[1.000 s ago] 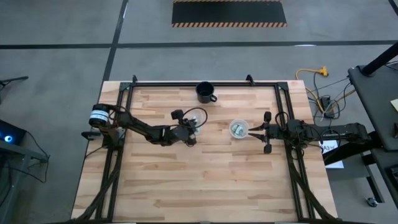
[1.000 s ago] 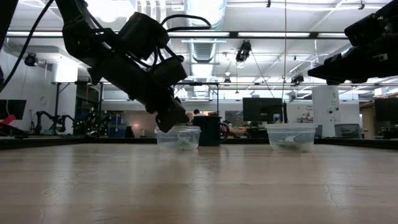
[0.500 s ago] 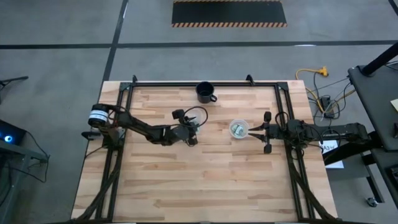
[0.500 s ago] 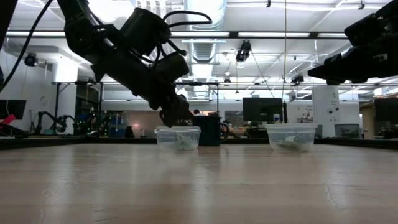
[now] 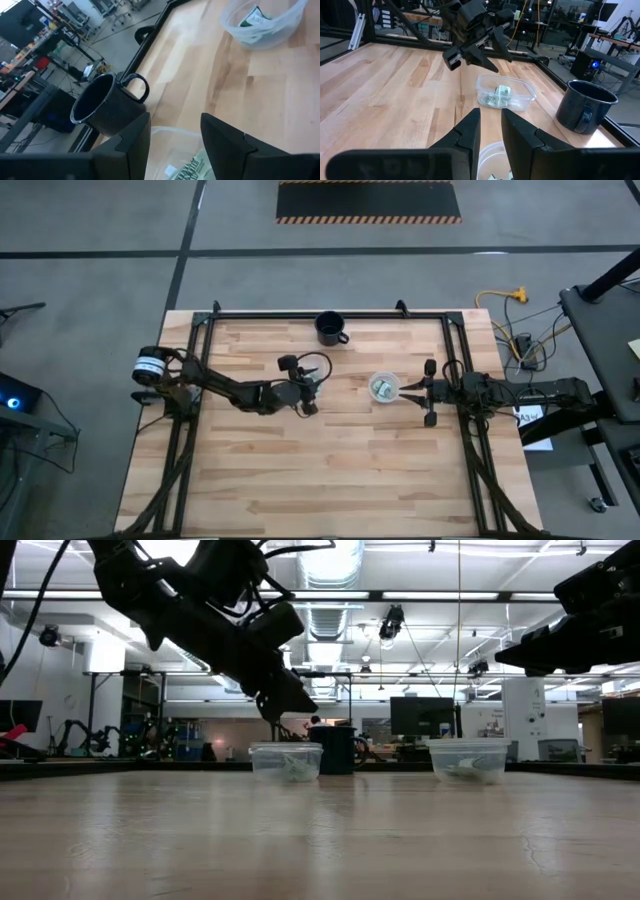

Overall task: Pick and place items into bin
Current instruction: Return to Home Position

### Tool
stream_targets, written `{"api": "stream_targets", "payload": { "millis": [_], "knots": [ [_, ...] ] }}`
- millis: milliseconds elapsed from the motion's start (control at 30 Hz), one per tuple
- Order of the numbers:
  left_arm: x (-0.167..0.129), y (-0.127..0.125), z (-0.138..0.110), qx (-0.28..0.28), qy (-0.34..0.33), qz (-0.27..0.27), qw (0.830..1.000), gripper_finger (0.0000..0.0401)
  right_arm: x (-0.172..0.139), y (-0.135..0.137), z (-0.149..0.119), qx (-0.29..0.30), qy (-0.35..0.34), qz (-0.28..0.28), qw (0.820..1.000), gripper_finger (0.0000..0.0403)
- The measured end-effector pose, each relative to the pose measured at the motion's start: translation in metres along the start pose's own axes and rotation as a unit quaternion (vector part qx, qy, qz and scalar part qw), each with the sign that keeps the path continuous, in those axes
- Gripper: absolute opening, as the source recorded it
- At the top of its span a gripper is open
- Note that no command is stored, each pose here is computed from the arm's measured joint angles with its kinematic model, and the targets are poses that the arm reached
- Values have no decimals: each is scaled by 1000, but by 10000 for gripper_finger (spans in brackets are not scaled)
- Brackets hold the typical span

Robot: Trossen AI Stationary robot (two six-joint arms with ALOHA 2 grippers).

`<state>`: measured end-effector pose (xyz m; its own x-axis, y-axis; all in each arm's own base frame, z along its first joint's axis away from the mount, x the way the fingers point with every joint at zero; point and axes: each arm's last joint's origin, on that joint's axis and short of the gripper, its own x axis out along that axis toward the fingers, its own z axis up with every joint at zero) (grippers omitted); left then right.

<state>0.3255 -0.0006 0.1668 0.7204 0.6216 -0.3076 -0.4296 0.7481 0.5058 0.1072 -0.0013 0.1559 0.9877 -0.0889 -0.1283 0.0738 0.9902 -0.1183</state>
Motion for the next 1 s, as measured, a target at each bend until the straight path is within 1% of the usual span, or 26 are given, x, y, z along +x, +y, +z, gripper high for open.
{"api": "stream_targets", "payload": {
  "millis": [100, 200, 233, 300, 367, 400, 433, 600, 700, 833, 900, 1000],
  "knots": [
    [0, -1, 0, -3, -3, -11, 1000, 157, 0, 0, 0, 0, 0, 0, 1000, 68],
    [1, -4, -1, -47, -7, -46, 998, 157, 0, 0, 0, 0, 0, 0, 1000, 68],
    [0, -5, -1, -57, -11, -66, 996, 157, 0, 0, 0, 0, 0, 0, 1000, 68],
    [0, -8, -1, -49, -25, -132, 990, 157, 0, 0, 0, 0, 0, 0, 1000, 68],
    [-1, -11, -1, -33, -44, -212, 976, 158, 0, 0, 0, 0, 0, 0, 1000, 68],
    [-1, -11, 0, -30, -54, -240, 969, 158, 0, 0, 0, 0, 0, 0, 1000, 68],
    [-1, -11, 1, -31, -61, -255, 964, 158, 0, 0, 0, 0, 0, 0, 1000, 68],
    [-6, 0, -1, -38, -63, -251, 965, 158, 0, 0, 0, 0, 0, 0, 1000, 68],
    [-16, 11, -5, -44, -71, -247, 965, 158, 0, 0, 0, 0, 0, 0, 1000, 68],
    [-36, 32, -13, -86, -126, -226, 962, 158, 0, 0, 0, 0, 0, 0, 1000, 68],
    [-51, 44, -18, -103, -169, -212, 957, 158, 0, 0, 0, 0, 0, 0, 1000, 68],
    [-73, 59, -28, -92, -214, -195, 953, 158, 0, 0, 0, 0, 0, 0, 1000, 68]
  ]
}}
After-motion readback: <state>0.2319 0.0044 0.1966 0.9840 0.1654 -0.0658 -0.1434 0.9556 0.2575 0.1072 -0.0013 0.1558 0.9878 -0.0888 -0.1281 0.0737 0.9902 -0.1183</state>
